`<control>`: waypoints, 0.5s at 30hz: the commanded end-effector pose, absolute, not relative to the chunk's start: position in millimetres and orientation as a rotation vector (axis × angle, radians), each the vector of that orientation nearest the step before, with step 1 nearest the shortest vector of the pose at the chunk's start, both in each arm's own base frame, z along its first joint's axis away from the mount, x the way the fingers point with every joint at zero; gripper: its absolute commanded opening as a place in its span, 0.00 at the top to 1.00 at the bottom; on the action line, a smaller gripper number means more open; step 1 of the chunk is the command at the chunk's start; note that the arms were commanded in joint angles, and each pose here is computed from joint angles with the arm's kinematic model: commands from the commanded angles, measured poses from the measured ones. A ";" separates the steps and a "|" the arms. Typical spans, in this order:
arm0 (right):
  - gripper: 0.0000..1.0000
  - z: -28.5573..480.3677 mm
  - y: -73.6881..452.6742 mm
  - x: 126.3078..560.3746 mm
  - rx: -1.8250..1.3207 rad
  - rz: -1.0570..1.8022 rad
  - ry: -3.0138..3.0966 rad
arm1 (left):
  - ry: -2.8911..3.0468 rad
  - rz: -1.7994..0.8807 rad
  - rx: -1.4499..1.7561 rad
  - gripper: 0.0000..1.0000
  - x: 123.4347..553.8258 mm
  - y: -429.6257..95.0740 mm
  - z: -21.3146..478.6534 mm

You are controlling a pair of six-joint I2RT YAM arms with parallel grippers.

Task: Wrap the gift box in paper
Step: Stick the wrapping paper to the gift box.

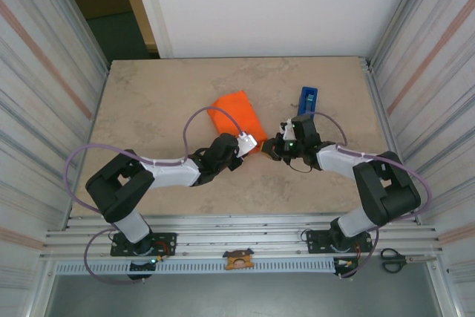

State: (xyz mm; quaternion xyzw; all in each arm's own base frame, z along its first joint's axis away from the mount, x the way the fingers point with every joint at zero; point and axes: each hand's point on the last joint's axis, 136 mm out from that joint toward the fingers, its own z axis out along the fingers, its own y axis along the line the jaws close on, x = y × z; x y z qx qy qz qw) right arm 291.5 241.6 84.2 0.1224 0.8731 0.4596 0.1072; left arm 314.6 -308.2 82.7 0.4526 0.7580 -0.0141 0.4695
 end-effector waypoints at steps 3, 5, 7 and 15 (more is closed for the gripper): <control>0.98 85.7 264.8 295.8 0.275 1.367 2.551 | 2.107 0.034 1.266 0.67 281.1 -270.6 8.1; 0.99 85.4 270.7 299.8 0.269 1.379 2.539 | 2.111 0.034 1.265 0.67 281.0 -271.0 8.3; 0.99 79.0 273.0 305.9 0.278 1.332 2.540 | 2.113 0.033 1.264 0.67 280.9 -270.4 8.0; 0.99 71.0 276.0 327.8 0.274 1.160 2.412 | 2.114 0.035 1.263 0.67 280.7 -270.3 7.9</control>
